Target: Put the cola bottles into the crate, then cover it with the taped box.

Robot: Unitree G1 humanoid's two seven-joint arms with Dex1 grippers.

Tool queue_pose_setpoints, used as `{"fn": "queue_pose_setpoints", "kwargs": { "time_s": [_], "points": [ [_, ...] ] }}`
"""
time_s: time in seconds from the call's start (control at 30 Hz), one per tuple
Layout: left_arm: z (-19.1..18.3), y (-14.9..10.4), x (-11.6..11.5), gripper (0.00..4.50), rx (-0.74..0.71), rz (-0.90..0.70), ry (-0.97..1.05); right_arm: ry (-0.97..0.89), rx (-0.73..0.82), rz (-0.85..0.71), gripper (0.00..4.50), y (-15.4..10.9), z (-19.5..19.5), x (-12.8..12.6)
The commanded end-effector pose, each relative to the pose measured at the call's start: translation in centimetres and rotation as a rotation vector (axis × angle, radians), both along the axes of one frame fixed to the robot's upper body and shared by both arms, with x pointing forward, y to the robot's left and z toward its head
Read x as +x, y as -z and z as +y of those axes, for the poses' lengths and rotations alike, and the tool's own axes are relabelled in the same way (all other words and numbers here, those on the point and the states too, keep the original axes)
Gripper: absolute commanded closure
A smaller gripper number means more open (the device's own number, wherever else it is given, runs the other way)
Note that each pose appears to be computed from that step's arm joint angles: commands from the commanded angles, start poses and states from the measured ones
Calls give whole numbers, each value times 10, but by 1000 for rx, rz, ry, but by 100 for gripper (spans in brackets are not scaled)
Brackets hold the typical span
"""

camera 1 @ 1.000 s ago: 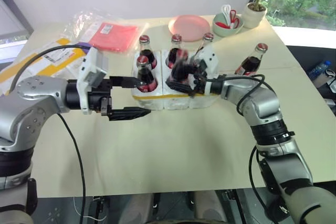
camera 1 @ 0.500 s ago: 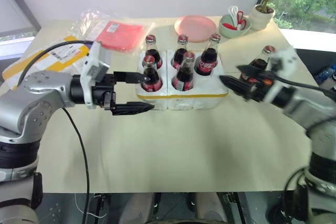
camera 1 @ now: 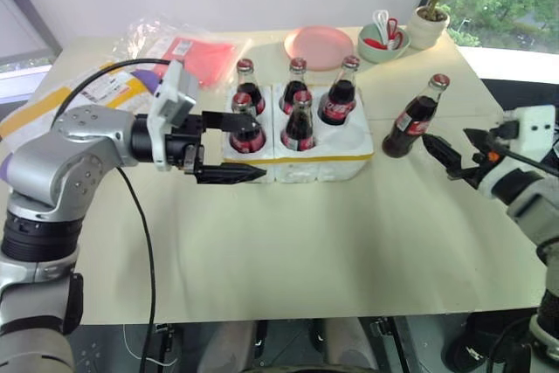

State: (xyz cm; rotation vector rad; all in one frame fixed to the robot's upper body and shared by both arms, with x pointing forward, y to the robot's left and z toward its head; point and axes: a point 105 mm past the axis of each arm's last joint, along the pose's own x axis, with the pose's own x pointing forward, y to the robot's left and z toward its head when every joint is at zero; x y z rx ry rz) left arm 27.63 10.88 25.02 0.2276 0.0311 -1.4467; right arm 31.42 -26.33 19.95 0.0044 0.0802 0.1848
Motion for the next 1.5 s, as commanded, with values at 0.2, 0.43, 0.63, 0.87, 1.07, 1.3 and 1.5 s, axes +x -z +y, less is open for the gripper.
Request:
{"fn": "queue_pose_setpoints", "kwargs": {
  "time_s": [0.2,0.43,0.63,0.87,1.07,1.3,1.5],
  "points": [
    [3,-9,-5,0,2,-52,-22,-6,-8,-38,2,1,-1,31],
    [5,-11,-6,0,-1,-61,-45,-53,2,-22,2,13,9,62],
    [6,-10,-6,0,-1,-63,-55,-49,21,-34,90,16,12,80],
    [6,-11,-5,0,-2,-68,-57,-98,156,-170,167,-20,16,76],
    [6,-11,-4,0,-8,-65,-54,-359,409,-355,167,-91,46,43],
    [5,-11,-3,0,-9,-63,-55,-593,324,-288,167,-87,97,17],
    [6,-10,-3,0,-10,-64,-64,-605,78,-197,167,-60,125,26]
  ]
}}
